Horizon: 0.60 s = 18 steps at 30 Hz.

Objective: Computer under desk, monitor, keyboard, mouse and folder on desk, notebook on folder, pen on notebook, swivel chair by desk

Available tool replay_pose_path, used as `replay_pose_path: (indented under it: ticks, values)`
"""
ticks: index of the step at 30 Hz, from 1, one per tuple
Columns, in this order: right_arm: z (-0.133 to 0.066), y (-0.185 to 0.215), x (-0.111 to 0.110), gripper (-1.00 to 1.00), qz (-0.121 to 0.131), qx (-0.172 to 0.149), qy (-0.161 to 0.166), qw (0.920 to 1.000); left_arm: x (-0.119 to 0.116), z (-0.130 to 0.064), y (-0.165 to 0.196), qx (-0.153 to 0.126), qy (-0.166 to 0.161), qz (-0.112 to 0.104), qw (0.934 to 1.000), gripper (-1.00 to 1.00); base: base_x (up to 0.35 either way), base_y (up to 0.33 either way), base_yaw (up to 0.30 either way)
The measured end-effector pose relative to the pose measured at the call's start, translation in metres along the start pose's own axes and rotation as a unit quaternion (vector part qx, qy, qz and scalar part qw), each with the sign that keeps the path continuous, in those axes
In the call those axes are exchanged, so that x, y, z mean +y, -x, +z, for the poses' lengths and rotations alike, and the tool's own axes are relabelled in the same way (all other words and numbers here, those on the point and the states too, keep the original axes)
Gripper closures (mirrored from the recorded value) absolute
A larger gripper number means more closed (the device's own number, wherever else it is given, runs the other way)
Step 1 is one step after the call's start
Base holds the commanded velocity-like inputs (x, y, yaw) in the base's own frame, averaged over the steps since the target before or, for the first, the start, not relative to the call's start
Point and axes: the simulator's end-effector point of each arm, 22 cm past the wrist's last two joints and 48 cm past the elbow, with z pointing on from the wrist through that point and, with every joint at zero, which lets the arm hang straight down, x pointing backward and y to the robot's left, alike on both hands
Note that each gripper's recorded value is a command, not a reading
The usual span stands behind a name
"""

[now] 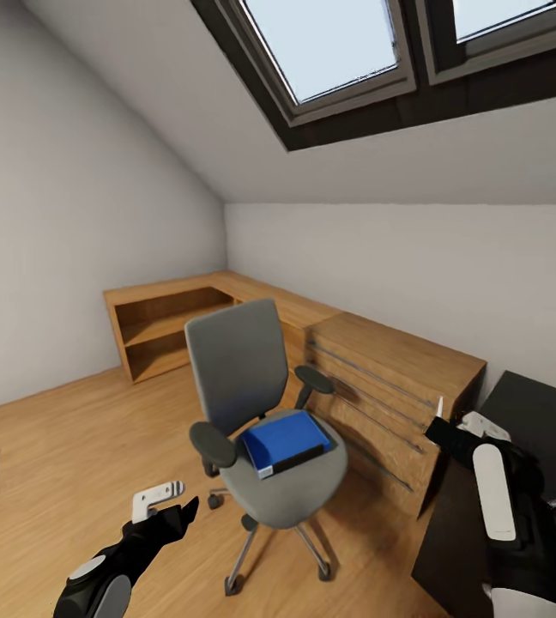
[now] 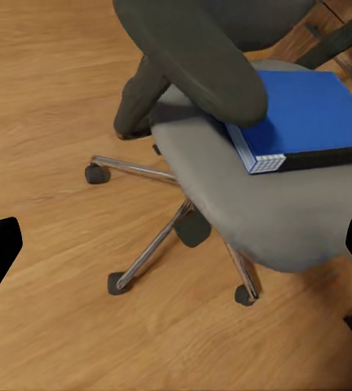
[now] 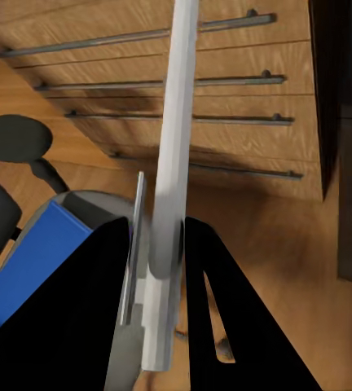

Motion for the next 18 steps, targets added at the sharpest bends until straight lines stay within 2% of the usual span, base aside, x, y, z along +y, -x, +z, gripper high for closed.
replay_pose_path:
  ticks: [3, 7, 13, 15, 16, 17, 18]
  values:
    - [-0.001, 0.001, -0.002, 1.0, 0.002, -0.001, -0.002, 1.0, 0.002, 0.002, -0.005, 0.006, 0.003, 0.0, 1.0, -1.0, 0.0, -0.108, -0.219]
    - [-0.002, 0.002, -0.002, 1.0, 0.002, -0.002, -0.002, 1.0, 0.004, 0.003, -0.009, 0.009, 0.005, 0.001, 0.9999, -1.0, 0.0, -0.255, -0.227]
    - [-0.002, 0.003, -0.006, 1.0, -0.001, -0.002, -0.009, 1.0, 0.004, 0.002, -0.009, 0.009, 0.005, 0.001, 0.9999, -1.0, 0.0, -0.017, -0.248]
    - [-0.002, 0.007, -0.018, 1.0, -0.008, -0.007, -0.031, 0.9995, 0.004, 0.002, -0.009, 0.009, 0.005, 0.001, 0.9999, -1.0, 0.0, -0.001, -0.256]
    - [-0.002, 0.011, -0.031, 1.0, -0.013, -0.01, -0.051, 0.9986, 0.003, 0.002, -0.009, 0.009, 0.005, 0.001, 0.9999, -1.0, 0.0, 0.0, -0.257]
    - [0.002, 0.017, -0.056, 1.0, -0.024, -0.009, -0.079, 0.9965, 0.003, 0.002, -0.009, 0.01, 0.005, 0.001, 0.9999, -1.0, 0.0, 0.0, -0.257]
    - [0.005, 0.019, -0.068, 1.0, -0.027, -0.008, -0.09, 0.9956, 0.003, 0.003, -0.01, 0.01, 0.005, 0.001, 0.9999, -1.0, 0.0, 0.0, -0.257]
